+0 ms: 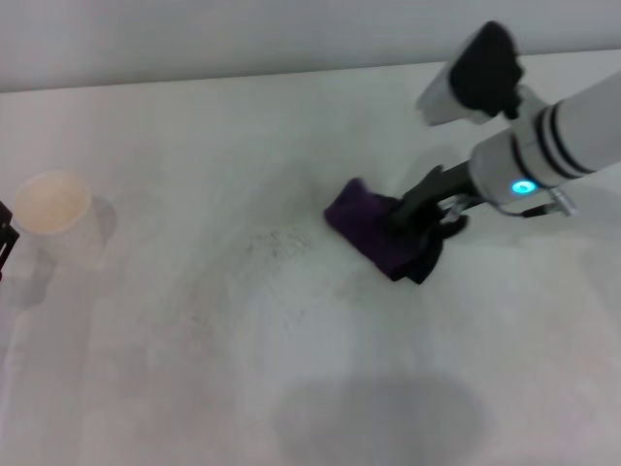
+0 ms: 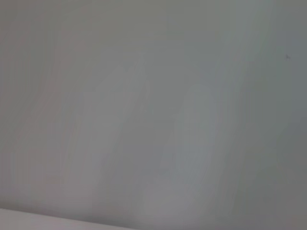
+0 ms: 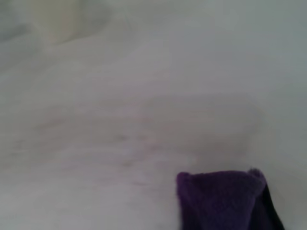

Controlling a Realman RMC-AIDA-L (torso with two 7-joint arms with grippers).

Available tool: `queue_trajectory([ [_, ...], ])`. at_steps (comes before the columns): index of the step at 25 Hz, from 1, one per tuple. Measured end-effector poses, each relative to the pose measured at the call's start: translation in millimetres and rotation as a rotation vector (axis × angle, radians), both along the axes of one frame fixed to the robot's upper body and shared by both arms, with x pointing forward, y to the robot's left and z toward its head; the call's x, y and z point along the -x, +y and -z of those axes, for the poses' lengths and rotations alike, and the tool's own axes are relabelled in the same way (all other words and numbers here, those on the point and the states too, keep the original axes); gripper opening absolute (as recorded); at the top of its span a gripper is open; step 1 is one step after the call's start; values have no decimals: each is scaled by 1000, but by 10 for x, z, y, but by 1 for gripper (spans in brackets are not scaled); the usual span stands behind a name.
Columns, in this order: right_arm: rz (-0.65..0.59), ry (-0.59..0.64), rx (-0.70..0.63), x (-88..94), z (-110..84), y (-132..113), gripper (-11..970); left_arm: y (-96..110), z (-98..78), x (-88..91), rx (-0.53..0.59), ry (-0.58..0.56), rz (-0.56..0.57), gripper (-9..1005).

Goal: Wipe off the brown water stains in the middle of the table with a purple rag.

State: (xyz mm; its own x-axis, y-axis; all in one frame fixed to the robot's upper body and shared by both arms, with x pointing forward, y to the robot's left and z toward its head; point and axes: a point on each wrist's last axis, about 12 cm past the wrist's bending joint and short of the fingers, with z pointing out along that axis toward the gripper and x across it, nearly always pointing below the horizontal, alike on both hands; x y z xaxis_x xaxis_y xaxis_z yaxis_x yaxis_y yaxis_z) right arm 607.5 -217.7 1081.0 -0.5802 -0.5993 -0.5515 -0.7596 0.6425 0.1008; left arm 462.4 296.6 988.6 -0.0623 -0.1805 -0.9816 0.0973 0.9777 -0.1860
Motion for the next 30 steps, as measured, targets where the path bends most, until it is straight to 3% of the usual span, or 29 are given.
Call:
queue_trajectory([
  [5, 80, -6, -12, 11, -40, -264, 159, 5, -2, -2, 0, -1, -2, 890],
  [11, 61, -20, 13, 29, -43, -258, 165, 9, -19, -36, 2, -9, -9, 890],
  [14, 79, -74, -12, 6, -160, -274, 168, 3, -28, -54, 3, -13, -8, 891],
  [18, 144, -224, -97, 4, -435, -382, 285, -3, -30, -71, 3, -11, -7, 891],
  [23, 261, -422, -200, -61, -644, -570, 445, -16, -31, -80, 16, -11, -19, 890],
  [27, 399, -539, -389, -82, -688, -794, 621, -21, -40, -93, 23, -16, -26, 890],
  [28, 470, -588, -504, -59, -652, -917, 649, -18, -42, -96, 24, -17, -29, 890],
  [30, 512, -611, -560, -42, -620, -983, 706, -12, -45, -102, 28, -18, -37, 891],
])
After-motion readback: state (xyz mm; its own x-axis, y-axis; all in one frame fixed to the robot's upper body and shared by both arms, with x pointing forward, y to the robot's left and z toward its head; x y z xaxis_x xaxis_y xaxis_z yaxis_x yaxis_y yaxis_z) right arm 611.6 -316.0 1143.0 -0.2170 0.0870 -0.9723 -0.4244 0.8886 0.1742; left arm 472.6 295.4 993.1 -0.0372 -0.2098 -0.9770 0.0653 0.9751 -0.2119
